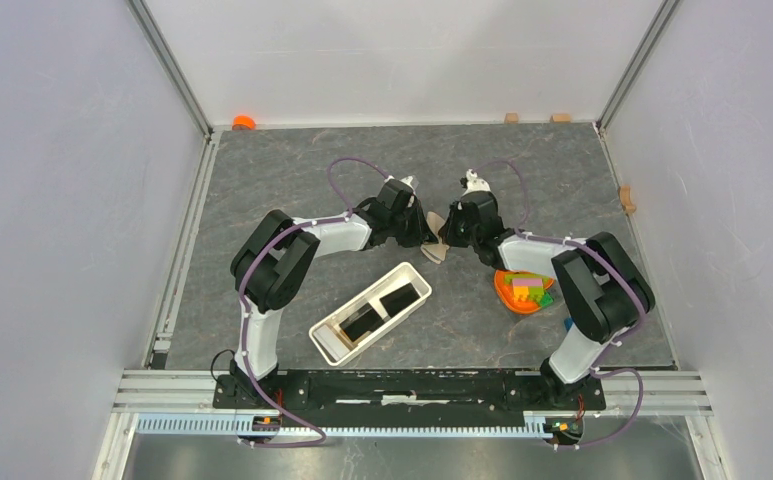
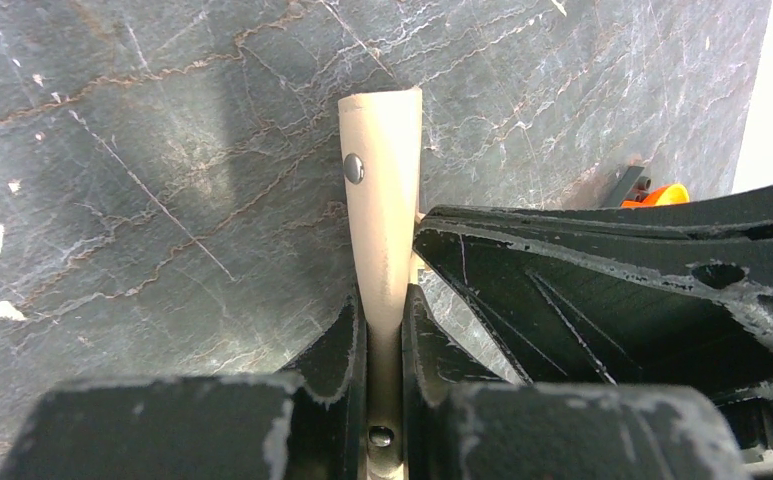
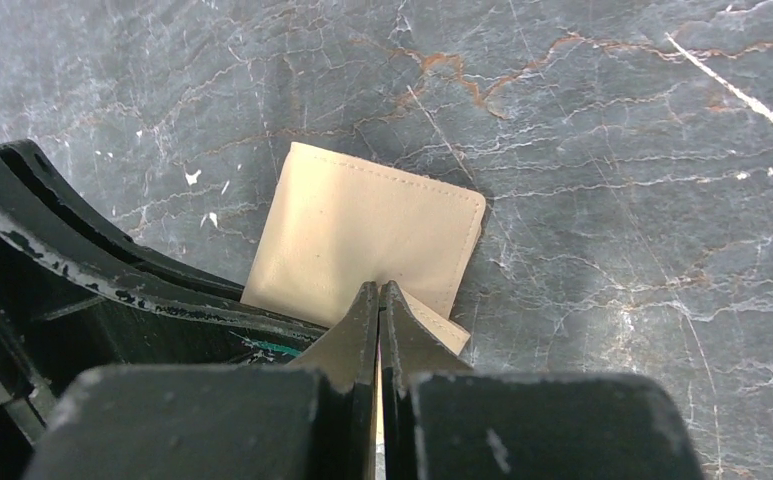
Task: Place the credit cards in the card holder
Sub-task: Close the card holder at the center of the board.
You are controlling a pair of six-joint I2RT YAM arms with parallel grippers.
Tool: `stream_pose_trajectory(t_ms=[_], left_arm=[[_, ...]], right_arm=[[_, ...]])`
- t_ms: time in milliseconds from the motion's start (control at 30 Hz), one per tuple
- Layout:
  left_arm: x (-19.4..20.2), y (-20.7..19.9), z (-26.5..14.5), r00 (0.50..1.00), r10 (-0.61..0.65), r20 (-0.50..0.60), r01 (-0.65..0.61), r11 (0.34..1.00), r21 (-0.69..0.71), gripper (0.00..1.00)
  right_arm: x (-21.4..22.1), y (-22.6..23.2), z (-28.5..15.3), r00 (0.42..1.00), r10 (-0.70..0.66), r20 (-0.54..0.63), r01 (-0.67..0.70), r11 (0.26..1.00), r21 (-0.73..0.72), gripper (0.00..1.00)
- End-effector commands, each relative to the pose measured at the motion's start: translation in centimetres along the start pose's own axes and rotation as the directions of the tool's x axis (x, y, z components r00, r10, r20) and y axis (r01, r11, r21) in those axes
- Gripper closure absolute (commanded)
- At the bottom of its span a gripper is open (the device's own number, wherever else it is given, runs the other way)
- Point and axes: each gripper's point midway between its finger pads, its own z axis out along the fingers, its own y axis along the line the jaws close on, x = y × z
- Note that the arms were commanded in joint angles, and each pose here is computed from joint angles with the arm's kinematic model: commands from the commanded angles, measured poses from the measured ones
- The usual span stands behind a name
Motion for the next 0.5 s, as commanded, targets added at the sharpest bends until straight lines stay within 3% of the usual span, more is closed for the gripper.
stream_pose_trajectory(t_ms=[0,467], left_arm=[[2.3,0.8,1.1,0.998,0.021,-0.059,-0.023,0.999,-0.029,0.98],[2.6,0.4,1.2,0.998,0.012,-0.068,-0.011,1.000,0.003,0.98]], right_arm=[[7.4,2.5,-1.5,0.982,0.055,-0.183,-0.074,0.992,-0.100,1.00],[9.9,2.0,-1.6,0.973,0.125,-0.192,-0.143,0.986,-0.086,1.00]])
